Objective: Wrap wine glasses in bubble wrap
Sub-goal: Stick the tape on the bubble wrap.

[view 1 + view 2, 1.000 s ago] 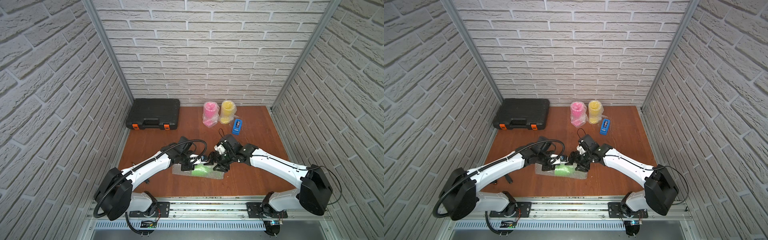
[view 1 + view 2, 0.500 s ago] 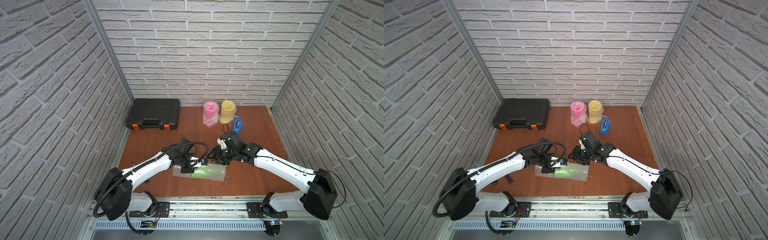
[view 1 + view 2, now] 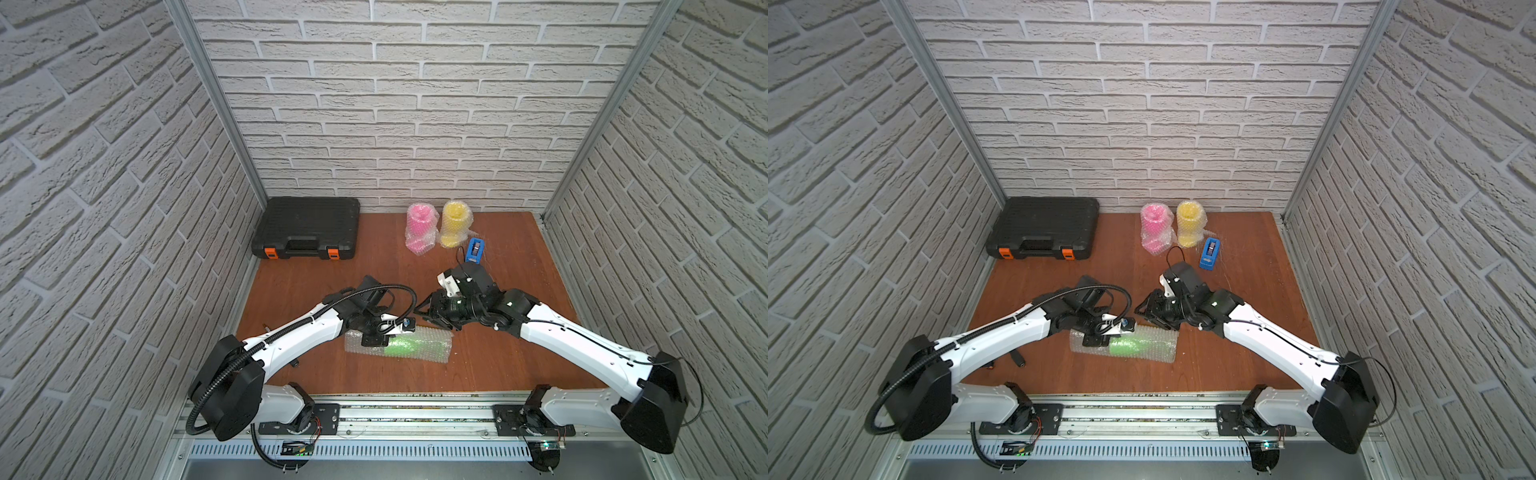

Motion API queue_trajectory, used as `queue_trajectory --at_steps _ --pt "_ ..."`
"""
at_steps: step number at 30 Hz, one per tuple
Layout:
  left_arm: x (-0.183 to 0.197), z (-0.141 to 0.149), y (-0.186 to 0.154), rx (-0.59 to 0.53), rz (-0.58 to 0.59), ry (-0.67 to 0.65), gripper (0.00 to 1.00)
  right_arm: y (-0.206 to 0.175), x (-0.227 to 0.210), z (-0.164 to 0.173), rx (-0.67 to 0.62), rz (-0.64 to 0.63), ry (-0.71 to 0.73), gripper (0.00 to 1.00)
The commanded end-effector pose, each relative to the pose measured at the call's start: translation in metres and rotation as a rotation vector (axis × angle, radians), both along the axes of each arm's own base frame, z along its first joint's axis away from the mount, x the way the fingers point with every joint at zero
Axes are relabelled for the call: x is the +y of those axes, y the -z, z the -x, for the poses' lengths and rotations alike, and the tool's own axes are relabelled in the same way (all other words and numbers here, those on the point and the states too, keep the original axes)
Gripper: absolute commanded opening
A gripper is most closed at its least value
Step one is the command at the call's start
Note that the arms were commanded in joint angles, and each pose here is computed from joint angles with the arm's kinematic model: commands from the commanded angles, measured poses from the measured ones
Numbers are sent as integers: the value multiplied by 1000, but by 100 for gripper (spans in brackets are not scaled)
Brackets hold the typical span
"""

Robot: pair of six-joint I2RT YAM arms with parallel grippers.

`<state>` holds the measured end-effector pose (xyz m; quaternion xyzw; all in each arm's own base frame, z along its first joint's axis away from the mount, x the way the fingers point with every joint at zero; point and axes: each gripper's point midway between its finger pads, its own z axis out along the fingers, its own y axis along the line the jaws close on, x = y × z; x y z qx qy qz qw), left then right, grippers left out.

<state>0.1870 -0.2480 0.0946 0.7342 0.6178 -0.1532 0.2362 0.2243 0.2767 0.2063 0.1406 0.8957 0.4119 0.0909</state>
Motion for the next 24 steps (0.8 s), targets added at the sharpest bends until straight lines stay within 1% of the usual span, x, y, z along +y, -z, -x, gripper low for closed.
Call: queue_trajectory --at_steps 1,5,11,13,17,21,24 --pt "14 16 27 80 -89 -1 0 -4 -7 9 13 -9 33 35" --pt "12 15 24 69 -68 -6 0 6 -10 14 45 -41 89 27" --pt "11 13 18 36 -44 -8 0 20 -6 21 104 -99 189 20" --pt "11 12 17 29 -40 -7 0 21 -4 24 115 -126 223 16" --pt "12 11 17 15 -41 -7 0 17 -7 34 118 -137 274 9" --pt "11 10 14 5 -34 -6 0 20 -2 45 139 -163 292 6" --pt "10 9 12 -4 -29 -6 0 22 7 56 145 -167 278 5"
